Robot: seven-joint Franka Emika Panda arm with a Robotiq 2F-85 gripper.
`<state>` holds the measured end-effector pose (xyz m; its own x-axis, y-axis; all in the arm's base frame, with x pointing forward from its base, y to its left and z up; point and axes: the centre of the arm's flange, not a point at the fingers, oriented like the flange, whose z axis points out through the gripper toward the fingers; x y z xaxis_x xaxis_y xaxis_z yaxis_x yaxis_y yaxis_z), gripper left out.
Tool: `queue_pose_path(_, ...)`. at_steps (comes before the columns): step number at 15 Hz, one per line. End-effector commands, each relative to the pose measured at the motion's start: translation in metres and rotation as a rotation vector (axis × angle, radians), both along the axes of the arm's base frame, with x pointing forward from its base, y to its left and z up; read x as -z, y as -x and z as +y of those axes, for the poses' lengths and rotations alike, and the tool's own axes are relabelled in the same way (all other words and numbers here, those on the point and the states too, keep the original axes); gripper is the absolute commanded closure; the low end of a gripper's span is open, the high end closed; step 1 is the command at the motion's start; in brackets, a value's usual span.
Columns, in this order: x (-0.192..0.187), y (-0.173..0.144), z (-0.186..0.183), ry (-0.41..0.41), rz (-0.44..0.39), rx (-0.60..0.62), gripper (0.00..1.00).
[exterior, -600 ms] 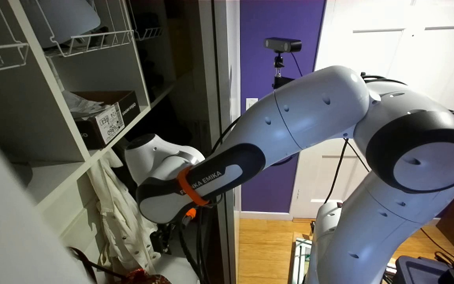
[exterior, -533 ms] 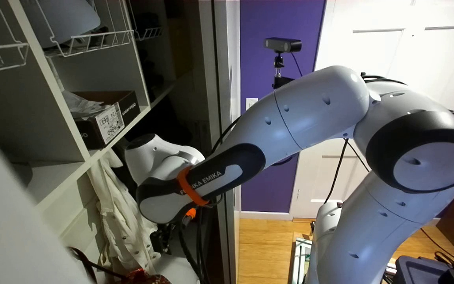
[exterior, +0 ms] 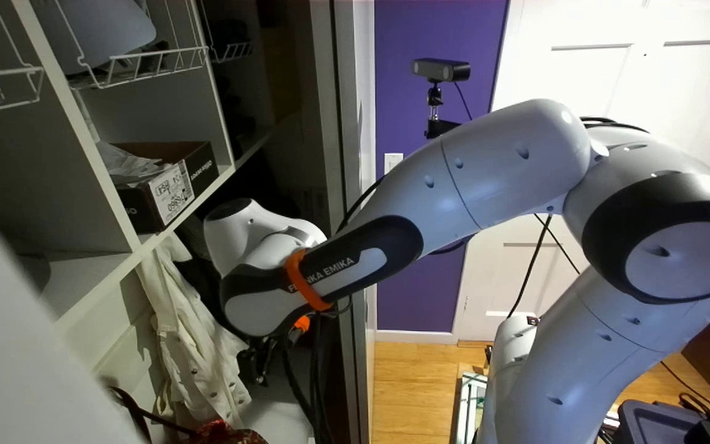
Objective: Remove the blue cap from the rack on the right and put it in the box below the rack on the right
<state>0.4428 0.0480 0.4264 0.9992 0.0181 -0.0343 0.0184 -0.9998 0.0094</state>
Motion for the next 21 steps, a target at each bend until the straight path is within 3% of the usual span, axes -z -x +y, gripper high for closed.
queue_pose_path(1,-0.007,0.003,-0.007,-0.004,-0.016,0.014,0.00)
queue_pose_path(8,-0.016,0.016,-0.014,-0.007,-0.039,0.027,0.00)
queue_pose_path(15,-0.092,0.050,-0.065,-0.185,-0.098,0.255,0.00)
queue_pose_path(18,-0.131,0.064,-0.088,-0.275,-0.166,0.364,0.00)
queue_pose_path(19,-0.143,0.066,-0.091,-0.273,-0.217,0.404,0.00)
queue_pose_path(20,-0.120,0.055,-0.087,-0.238,-0.165,0.332,0.00)
queue_pose_path(21,-0.132,0.060,-0.092,-0.247,-0.192,0.358,0.00)
